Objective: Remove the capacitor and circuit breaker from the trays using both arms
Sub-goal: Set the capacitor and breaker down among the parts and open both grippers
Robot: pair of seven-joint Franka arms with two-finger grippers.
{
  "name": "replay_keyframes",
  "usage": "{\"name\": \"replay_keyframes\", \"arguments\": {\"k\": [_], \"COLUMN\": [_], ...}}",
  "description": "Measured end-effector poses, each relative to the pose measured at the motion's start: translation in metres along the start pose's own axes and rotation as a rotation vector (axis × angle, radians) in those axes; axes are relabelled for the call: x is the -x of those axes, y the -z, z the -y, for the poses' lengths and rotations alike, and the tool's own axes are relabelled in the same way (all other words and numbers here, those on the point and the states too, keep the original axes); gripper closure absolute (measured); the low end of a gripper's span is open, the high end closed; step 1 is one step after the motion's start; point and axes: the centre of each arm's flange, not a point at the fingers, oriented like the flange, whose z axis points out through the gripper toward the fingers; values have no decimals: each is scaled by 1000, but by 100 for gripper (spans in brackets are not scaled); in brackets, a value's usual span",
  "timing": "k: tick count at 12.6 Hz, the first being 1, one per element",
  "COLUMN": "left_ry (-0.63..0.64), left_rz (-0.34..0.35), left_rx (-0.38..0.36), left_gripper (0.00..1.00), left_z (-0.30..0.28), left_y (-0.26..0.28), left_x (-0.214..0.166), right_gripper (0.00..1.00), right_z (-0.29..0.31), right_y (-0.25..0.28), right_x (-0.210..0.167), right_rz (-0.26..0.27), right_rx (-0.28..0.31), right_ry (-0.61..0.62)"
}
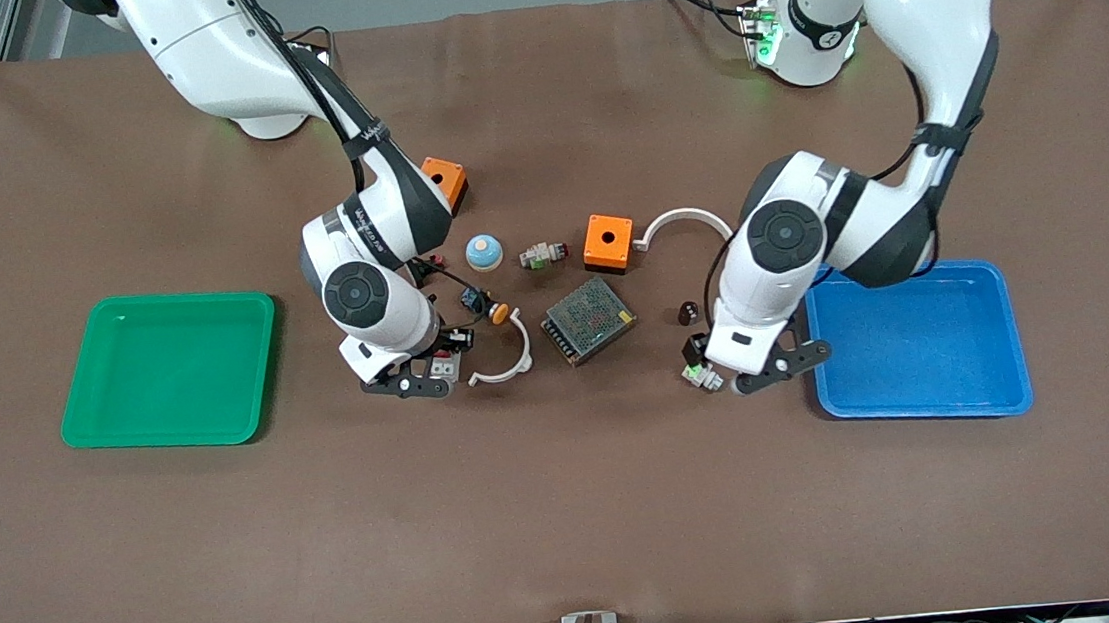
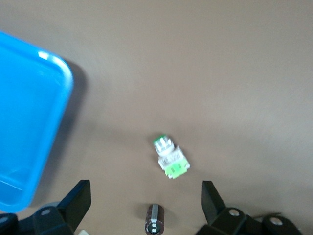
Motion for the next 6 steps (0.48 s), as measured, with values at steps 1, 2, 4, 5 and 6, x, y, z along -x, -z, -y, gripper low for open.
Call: {"name": "replay_keyframes", "arguments": {"k": [1,2,4,5,6], "left_ry": [7,7,-9,-28,-48], "left_rz": [-16,-34,-66,-72,-76], "left_rx": [0,4,5,-7,-21], "left_gripper": [0,0,0,0,0], "left_z": [8,20,55,75,93], "left_y": [22,40,70,82,95], "left_x": [-16,-33,-63,-74,-81], "right_gripper": [60,60,60,60,60], "right_z": [3,5,7,8,8], "right_y": [-2,-4,-5,-5,-5], "right_x": [2,4,6,7,7], "right_rz": [3,4,6,7,9], "right_rx": [3,5,7,7,8], "right_ry": [5,10,14,15,15]}}
